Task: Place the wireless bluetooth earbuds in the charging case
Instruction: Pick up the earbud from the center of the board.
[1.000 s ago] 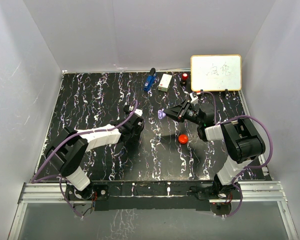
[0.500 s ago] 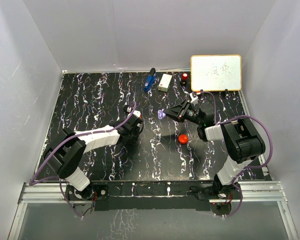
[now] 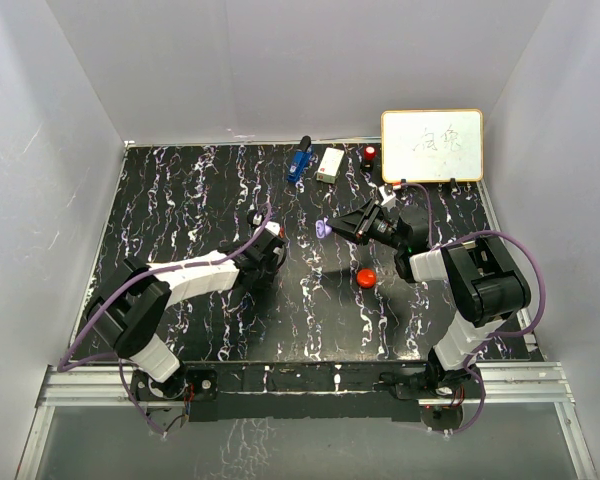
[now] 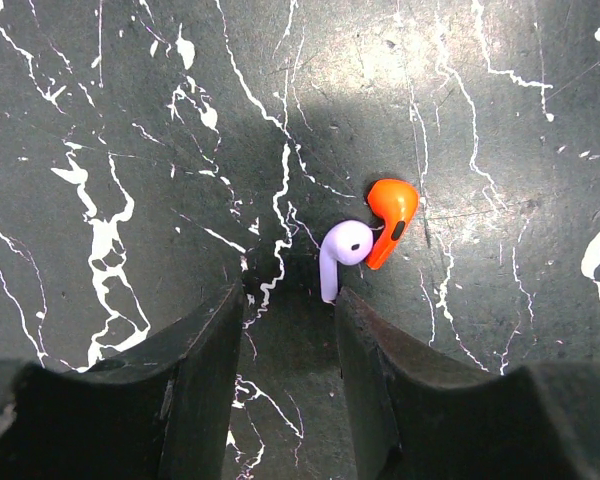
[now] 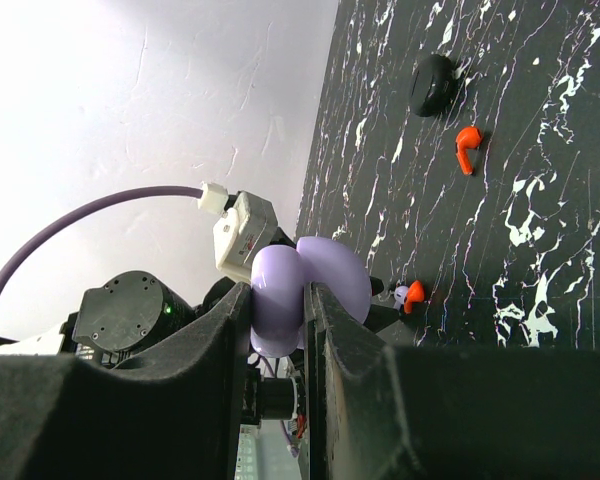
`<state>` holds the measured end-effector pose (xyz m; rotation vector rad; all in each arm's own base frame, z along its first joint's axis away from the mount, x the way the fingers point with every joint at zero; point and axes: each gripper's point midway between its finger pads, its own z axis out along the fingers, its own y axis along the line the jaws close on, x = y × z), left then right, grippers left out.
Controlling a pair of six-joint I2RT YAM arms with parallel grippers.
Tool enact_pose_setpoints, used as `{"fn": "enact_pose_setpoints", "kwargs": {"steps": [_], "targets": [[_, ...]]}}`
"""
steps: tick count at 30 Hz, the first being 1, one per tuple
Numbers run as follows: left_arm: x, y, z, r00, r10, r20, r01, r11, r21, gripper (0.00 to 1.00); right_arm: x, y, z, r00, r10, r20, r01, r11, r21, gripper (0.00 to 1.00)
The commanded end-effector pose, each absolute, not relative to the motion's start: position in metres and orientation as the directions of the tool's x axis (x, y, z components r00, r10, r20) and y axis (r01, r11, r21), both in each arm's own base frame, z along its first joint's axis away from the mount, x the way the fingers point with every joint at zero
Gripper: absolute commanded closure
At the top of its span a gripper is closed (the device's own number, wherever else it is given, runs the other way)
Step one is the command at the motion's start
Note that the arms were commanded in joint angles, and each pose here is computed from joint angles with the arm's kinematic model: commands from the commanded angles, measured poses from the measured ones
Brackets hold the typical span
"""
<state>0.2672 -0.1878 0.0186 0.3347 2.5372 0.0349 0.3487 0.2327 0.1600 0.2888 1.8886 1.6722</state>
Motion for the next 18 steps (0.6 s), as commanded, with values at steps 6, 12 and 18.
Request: {"fn": "enact_pose_setpoints", "kwargs": {"steps": [6,12,18], "targets": [[0.256,-0.185,0.000,-0.836,0.298,-0.460,0.274,0.954,0.121,0.59,0.351,0.236,0.172,-0.785,0.523,-0.333,-0.288,0.169,0.943,1.00],[0.259,-0.189,-0.002,-0.836,0.302,-0.458,0.280,0.953,0.117,0.59,0.351,0.236,0.172,-0.784,0.522,-0.335,-0.290,0.170,0.942,1.00],[0.259,-0.190,-0.002,-0.836,0.301,-0.458,0.284,0.953,0.108,0.59,0.350,0.236,0.170,-0.785,0.524,-0.331,-0.286,0.168,0.943,1.00]]}}
